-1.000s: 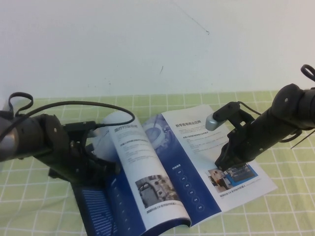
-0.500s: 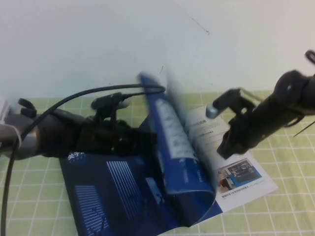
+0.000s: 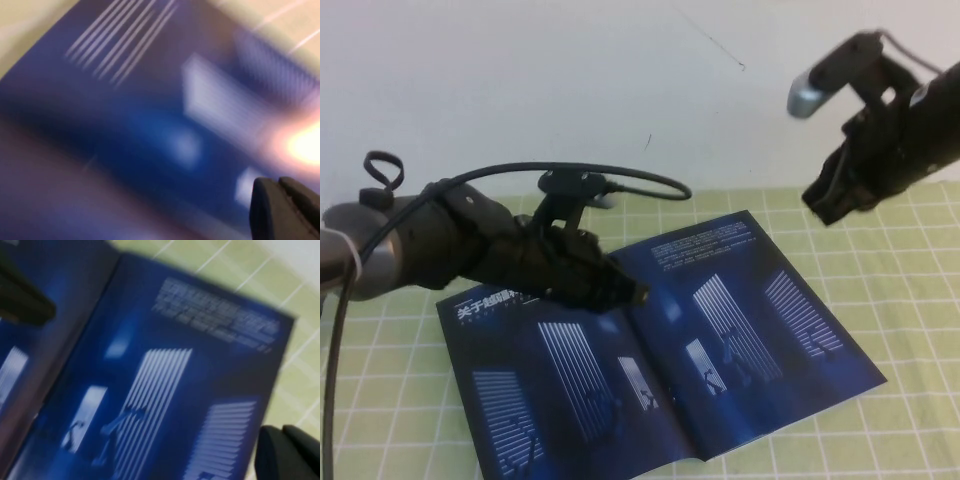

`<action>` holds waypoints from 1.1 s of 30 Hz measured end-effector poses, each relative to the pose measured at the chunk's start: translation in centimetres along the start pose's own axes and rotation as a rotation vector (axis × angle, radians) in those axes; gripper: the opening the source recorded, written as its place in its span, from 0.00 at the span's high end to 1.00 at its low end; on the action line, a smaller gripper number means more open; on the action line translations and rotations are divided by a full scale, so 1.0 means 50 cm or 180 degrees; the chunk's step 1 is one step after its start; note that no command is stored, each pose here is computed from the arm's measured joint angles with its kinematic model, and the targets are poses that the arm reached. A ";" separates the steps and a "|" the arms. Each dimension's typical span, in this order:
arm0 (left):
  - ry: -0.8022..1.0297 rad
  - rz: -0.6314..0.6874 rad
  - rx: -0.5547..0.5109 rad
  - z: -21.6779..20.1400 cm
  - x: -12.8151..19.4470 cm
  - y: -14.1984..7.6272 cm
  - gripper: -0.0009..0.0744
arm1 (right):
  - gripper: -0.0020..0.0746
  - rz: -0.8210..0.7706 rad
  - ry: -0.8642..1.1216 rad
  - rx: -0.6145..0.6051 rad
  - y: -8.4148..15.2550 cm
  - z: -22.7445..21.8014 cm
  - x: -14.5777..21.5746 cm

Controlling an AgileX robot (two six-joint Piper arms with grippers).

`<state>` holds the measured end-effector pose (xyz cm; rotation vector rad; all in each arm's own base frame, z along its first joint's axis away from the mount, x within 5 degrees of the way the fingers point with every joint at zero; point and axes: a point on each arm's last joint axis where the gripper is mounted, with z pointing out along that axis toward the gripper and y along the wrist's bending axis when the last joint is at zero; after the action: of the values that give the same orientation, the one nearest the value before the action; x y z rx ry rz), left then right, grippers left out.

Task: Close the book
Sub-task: 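Close the open booklet and leave it lying on the table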

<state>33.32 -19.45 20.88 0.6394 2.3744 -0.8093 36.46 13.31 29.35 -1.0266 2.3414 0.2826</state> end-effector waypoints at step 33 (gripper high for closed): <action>0.1108 -0.0651 -0.1800 -0.052 0.187 0.090 0.99 | 0.98 0.0338 0.1232 -0.0734 0.005 0.280 0.172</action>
<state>28.17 -12.14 14.98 0.3192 2.8382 -0.0725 37.28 13.82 12.96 -1.1501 2.7674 0.4362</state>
